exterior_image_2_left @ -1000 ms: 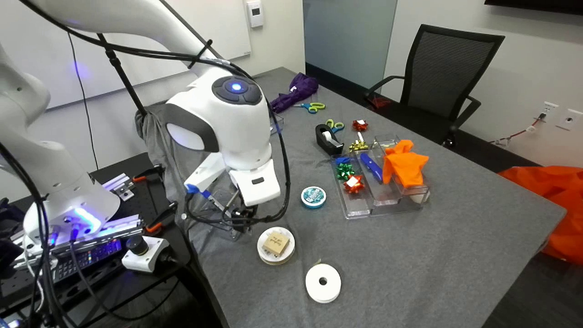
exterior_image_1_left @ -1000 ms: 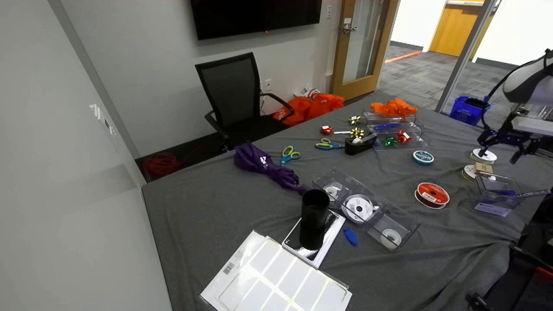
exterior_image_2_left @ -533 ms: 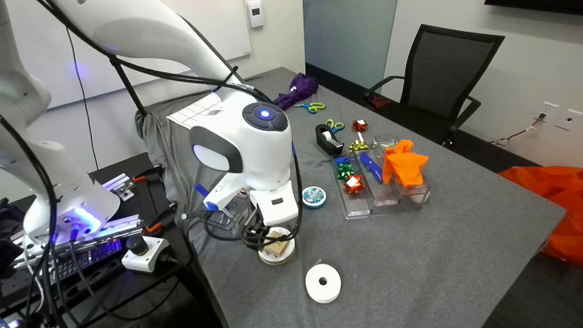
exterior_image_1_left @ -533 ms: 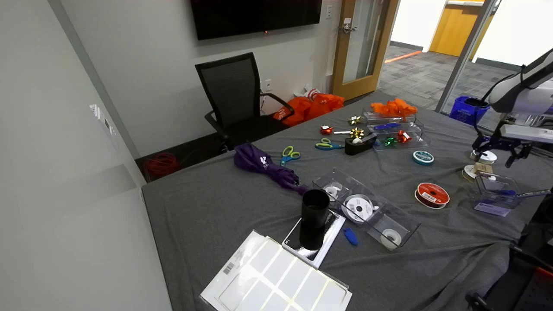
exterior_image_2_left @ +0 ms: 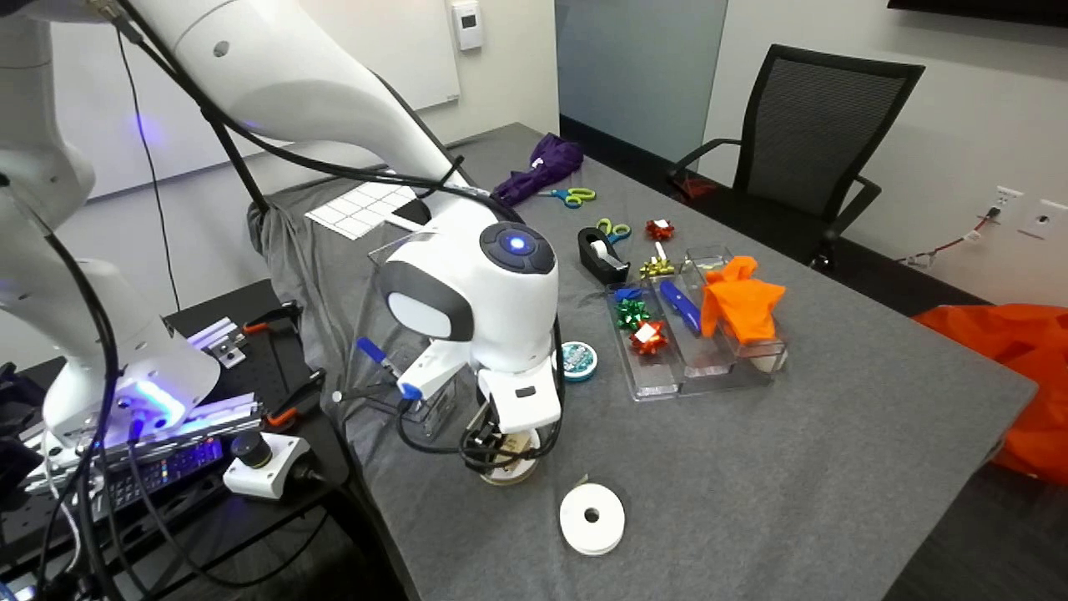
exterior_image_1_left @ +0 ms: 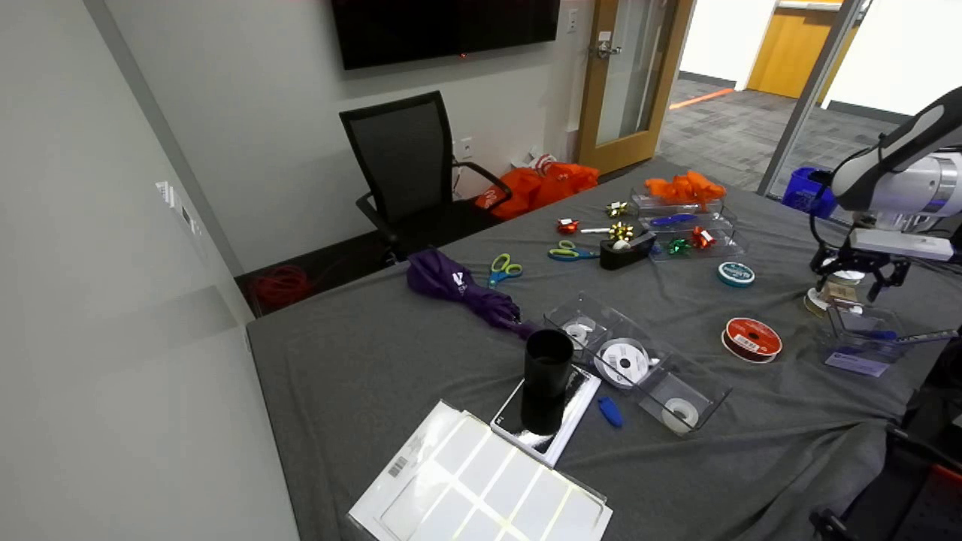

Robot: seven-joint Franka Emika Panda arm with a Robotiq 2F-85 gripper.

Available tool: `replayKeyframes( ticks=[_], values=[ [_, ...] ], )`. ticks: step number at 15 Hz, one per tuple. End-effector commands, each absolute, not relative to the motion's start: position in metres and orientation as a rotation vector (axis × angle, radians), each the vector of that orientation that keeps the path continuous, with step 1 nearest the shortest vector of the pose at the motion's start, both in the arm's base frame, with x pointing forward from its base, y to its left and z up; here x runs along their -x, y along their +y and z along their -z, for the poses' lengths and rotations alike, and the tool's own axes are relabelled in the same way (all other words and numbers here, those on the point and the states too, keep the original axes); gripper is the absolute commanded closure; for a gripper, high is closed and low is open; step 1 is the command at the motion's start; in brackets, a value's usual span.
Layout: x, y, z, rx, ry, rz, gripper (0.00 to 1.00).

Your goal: Move the object across the table and place it in the box

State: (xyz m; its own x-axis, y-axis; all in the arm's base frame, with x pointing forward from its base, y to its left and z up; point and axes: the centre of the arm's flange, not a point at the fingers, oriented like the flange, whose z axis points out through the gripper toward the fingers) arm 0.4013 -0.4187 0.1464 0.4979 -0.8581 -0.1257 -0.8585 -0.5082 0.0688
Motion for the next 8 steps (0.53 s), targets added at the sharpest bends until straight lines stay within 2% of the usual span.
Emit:
replayKeyframes(
  ticks=[1,6,8],
  values=[
    [-0.4043,-0.4314,-0.1366,2.675,1.585,-0.190,0.31],
    [-0.4042,-0.4380,-0.1331,2.658,1.598,-0.171,0.67],
    [-0.4038,-0.4389,-0.1361,2.648,1.598,-0.162,0.69]
  ],
)
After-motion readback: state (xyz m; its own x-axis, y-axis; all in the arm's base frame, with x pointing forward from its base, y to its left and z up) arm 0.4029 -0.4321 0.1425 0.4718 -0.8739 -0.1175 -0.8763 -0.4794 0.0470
